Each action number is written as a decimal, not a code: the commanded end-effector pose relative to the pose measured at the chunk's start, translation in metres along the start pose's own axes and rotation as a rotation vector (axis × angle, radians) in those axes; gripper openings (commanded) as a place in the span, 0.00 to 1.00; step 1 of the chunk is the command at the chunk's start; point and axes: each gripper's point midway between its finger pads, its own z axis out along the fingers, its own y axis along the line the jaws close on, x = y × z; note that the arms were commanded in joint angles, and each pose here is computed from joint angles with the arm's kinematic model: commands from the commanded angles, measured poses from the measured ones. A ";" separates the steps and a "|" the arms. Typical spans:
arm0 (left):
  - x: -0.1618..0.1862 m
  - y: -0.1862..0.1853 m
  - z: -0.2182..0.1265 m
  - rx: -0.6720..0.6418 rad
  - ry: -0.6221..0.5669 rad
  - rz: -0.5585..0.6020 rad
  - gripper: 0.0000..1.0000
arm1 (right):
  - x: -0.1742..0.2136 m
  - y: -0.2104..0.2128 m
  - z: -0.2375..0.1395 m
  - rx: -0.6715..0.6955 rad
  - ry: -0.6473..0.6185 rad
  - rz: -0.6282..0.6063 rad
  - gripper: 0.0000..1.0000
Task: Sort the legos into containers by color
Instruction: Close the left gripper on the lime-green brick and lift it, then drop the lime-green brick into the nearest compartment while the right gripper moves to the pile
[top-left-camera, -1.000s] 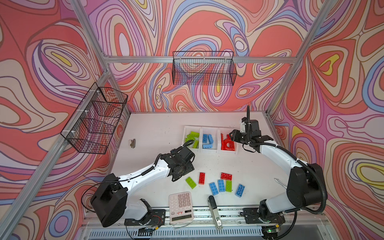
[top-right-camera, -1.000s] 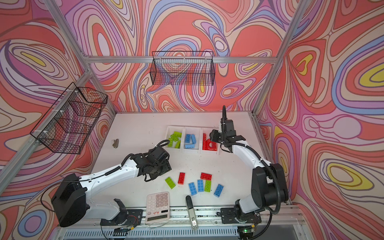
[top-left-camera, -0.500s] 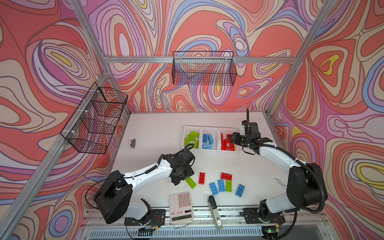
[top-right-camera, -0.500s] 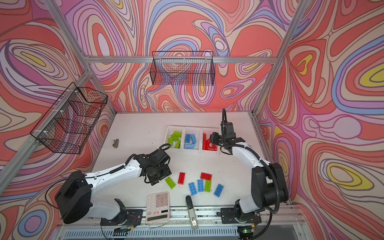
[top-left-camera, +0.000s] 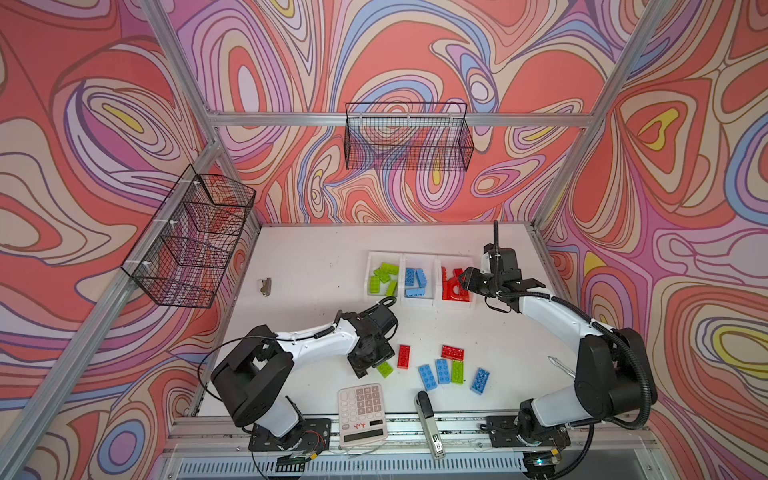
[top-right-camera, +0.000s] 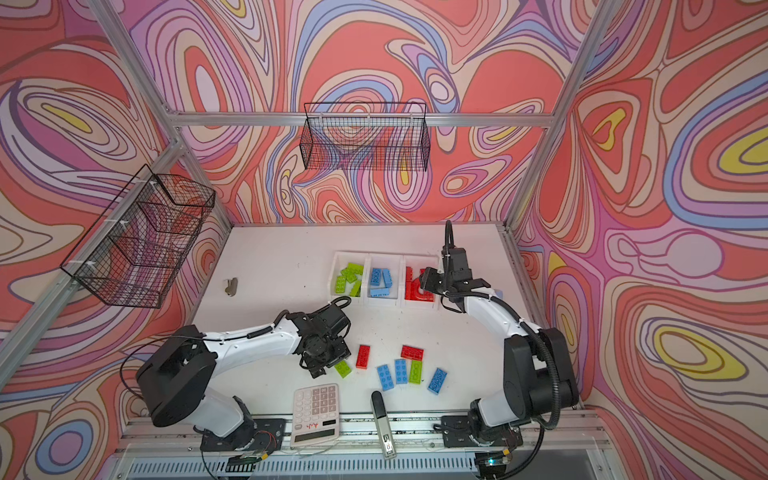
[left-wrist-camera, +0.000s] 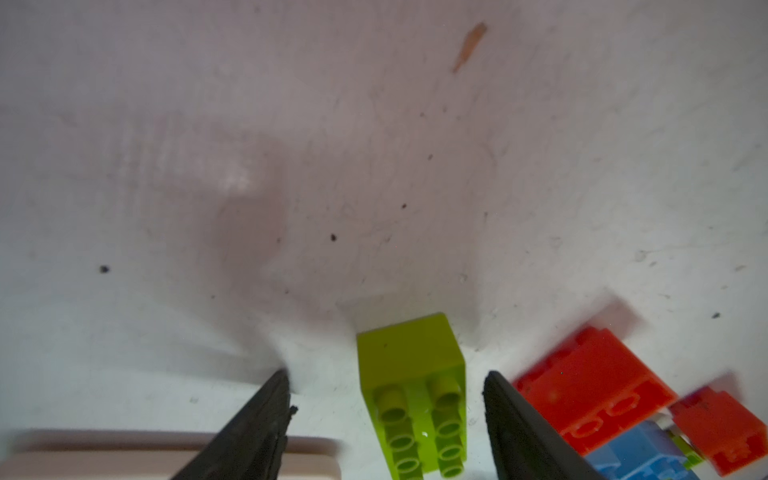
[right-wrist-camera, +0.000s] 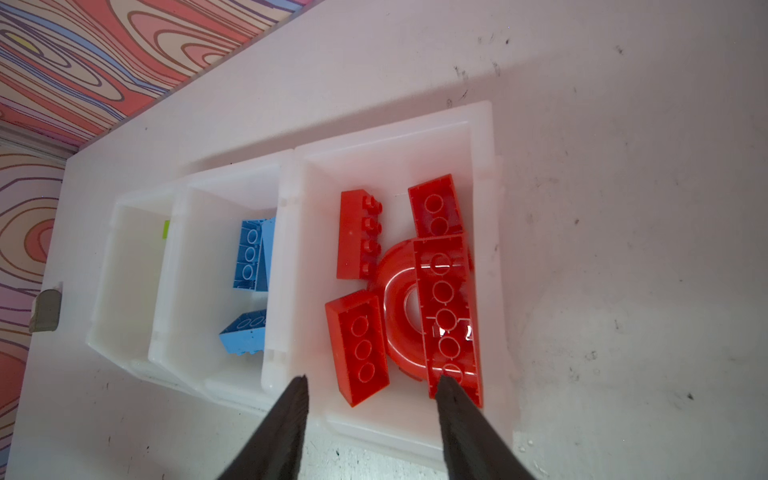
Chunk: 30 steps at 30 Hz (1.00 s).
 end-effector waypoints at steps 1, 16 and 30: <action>0.002 -0.004 0.003 -0.001 0.003 -0.018 0.67 | -0.002 -0.001 -0.007 -0.008 -0.024 0.016 0.52; -0.005 -0.012 -0.003 -0.038 -0.026 0.029 0.24 | 0.011 -0.004 -0.013 -0.045 -0.056 0.057 0.50; -0.115 -0.052 -0.109 0.011 -0.335 0.282 0.16 | 0.021 -0.002 -0.017 -0.060 -0.012 0.034 0.50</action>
